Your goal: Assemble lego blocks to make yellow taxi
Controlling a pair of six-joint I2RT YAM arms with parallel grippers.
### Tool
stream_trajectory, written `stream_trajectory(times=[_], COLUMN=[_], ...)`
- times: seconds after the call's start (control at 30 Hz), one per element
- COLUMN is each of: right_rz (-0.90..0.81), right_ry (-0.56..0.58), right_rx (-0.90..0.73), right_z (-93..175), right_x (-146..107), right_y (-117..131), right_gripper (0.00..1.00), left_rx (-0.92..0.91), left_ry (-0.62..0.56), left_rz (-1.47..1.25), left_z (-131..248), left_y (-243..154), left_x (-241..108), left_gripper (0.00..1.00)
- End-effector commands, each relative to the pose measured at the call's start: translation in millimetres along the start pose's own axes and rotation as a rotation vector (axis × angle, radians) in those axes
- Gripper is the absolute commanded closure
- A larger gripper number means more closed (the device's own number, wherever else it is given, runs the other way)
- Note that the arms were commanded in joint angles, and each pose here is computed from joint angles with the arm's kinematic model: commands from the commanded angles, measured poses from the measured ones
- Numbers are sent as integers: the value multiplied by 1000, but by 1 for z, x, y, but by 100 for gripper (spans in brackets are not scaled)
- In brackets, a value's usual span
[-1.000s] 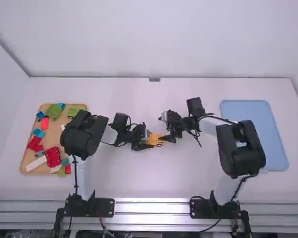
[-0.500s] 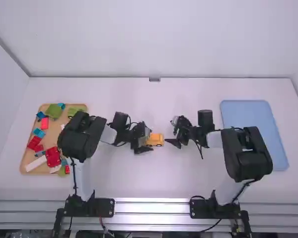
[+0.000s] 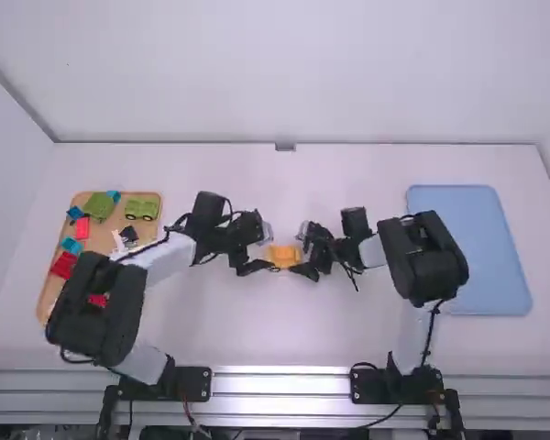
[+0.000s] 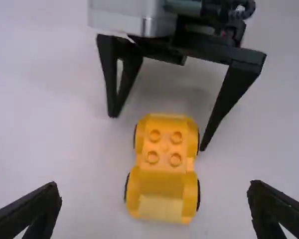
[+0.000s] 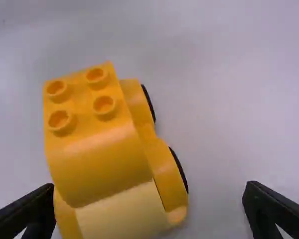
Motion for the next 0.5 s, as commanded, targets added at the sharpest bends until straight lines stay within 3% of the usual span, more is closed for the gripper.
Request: stream_trajectory(times=[0.0, 0.17, 0.4, 0.47], right_rz=[91, 134, 164, 168], right_ry=[-127, -124, -54, -56], right_rx=[91, 113, 133, 138], right_z=[-4, -16, -49, -50], right_x=[14, 17, 17, 19], right_y=[-1, 0, 1, 1], right_gripper=[2, 2, 0, 5], left_rx=[148, 320, 586, 663], left_ry=[70, 98, 30, 28], left_rz=[45, 155, 385, 439], left_z=[20, 48, 83, 89], left_y=[7, 10, 21, 26], left_x=[7, 18, 34, 33], left_gripper=[1, 1, 1, 1])
Point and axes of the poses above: each hand's point on the last joint's axis, 136 mm out from that joint toward the fingers, its own z axis back along the fingers, its own y axis along the line the jaws close on, x = y × z, the point moved 8 cm from there along z, back along the fingers, and after that the axes turned 6 degrees about z, right-handed, at the moved point
